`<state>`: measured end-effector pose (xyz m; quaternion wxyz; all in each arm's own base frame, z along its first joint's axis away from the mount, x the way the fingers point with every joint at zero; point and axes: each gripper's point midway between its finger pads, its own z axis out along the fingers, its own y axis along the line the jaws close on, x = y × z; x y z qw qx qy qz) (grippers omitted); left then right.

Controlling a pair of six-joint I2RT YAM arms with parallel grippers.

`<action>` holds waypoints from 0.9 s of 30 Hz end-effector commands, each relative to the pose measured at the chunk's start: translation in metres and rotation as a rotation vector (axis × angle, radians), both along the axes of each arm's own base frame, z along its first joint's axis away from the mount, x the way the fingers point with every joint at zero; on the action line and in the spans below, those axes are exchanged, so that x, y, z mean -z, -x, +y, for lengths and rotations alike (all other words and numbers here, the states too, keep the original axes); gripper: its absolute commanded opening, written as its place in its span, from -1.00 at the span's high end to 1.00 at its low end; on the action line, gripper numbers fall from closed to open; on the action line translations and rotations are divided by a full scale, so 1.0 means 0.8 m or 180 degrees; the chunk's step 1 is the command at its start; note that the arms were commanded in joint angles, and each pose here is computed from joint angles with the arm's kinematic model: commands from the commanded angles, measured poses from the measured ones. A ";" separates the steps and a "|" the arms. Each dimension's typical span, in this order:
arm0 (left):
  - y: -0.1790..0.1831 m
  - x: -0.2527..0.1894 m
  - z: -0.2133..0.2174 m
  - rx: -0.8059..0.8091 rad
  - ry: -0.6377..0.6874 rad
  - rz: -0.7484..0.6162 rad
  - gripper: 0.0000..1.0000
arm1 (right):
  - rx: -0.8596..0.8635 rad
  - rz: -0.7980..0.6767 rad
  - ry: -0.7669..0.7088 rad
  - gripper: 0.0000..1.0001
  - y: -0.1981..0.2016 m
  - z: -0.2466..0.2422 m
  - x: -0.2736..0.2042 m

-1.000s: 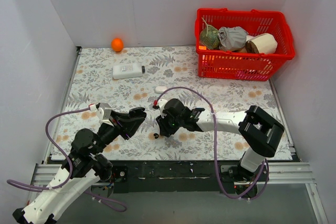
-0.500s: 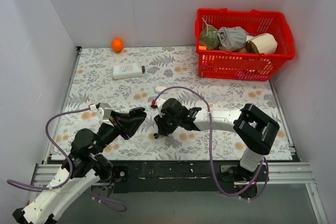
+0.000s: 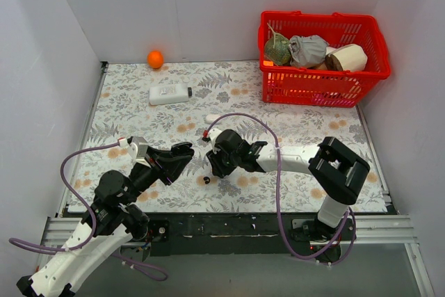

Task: Insert the wireless bluetooth earbuds into the charging case
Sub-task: Pick up the earbud from the center of the board, then place the earbud in the charging case.

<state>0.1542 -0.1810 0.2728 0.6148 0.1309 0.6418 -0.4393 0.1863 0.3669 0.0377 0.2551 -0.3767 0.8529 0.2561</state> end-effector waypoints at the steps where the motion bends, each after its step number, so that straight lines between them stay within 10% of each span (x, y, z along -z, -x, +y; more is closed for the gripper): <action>1: -0.004 0.000 0.002 -0.0047 -0.0029 0.0004 1.00 | 0.0094 0.0001 0.0104 0.24 -0.007 -0.006 0.009; 15: -0.002 0.000 0.000 -0.0015 -0.0018 0.0016 1.00 | 0.0237 -0.0225 0.0057 0.94 -0.020 -0.017 -0.017; 27: -0.007 -0.038 -0.009 0.0039 0.0078 -0.0264 1.00 | 0.0026 -0.1030 -0.0736 0.97 -0.011 -0.057 -0.233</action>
